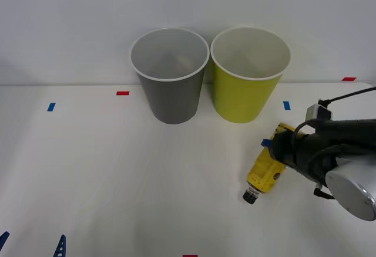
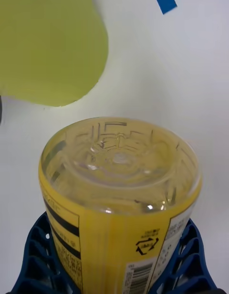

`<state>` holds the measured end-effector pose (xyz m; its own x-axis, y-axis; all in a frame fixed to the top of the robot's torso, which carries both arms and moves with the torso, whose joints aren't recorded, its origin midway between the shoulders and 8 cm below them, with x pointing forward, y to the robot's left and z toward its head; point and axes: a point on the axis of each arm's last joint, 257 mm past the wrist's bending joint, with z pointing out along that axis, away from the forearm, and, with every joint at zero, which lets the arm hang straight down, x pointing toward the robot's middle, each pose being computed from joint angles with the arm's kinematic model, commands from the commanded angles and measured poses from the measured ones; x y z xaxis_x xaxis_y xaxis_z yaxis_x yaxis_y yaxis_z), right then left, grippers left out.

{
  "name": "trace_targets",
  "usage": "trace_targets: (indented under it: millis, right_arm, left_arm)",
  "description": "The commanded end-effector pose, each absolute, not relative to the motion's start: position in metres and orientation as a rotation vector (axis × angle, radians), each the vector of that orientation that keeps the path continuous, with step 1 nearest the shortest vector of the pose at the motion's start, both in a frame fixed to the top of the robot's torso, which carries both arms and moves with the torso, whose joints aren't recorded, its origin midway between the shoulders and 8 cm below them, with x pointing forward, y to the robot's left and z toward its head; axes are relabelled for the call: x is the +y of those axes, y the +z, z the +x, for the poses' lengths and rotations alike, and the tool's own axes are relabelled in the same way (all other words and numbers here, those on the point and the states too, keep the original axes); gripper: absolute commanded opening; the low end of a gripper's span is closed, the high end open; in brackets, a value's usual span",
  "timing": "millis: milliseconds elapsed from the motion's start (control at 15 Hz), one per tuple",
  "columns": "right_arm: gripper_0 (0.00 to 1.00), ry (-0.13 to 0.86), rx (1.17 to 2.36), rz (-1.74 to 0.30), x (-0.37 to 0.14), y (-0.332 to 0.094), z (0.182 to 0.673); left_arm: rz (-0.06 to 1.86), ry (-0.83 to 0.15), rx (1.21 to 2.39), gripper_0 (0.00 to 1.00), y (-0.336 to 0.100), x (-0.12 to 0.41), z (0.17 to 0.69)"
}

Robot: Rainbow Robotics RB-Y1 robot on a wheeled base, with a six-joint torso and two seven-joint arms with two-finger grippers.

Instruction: Put cans in the gray bin and PET bottles in the light green bin.

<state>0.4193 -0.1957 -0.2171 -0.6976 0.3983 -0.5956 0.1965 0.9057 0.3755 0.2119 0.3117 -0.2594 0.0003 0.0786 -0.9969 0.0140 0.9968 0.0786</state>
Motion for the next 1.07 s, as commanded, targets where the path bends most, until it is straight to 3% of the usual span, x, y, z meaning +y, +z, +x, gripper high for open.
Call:
trace_targets:
  millis: [67,400,667,1067]
  right_arm:
    - [0.00,0.296,2.286,0.223,-0.196,-0.194,0.417]
    - [0.00,0.105,2.149,-0.104,-0.200,-0.168,0.424]
    - [0.00,0.064,2.025,-0.230,-0.193,-0.132,0.427]
    - [0.00,0.100,1.875,-0.257,-0.178,-0.088,0.429]
  left_arm:
    - [0.073,0.051,1.570,1.00,-0.259,0.312,0.212]
    - [0.073,0.051,1.570,1.00,-0.259,0.312,0.212]
    - [0.073,0.051,1.570,1.00,-0.259,0.312,0.212]
    - [0.073,0.051,1.570,1.00,-0.259,0.312,0.212]
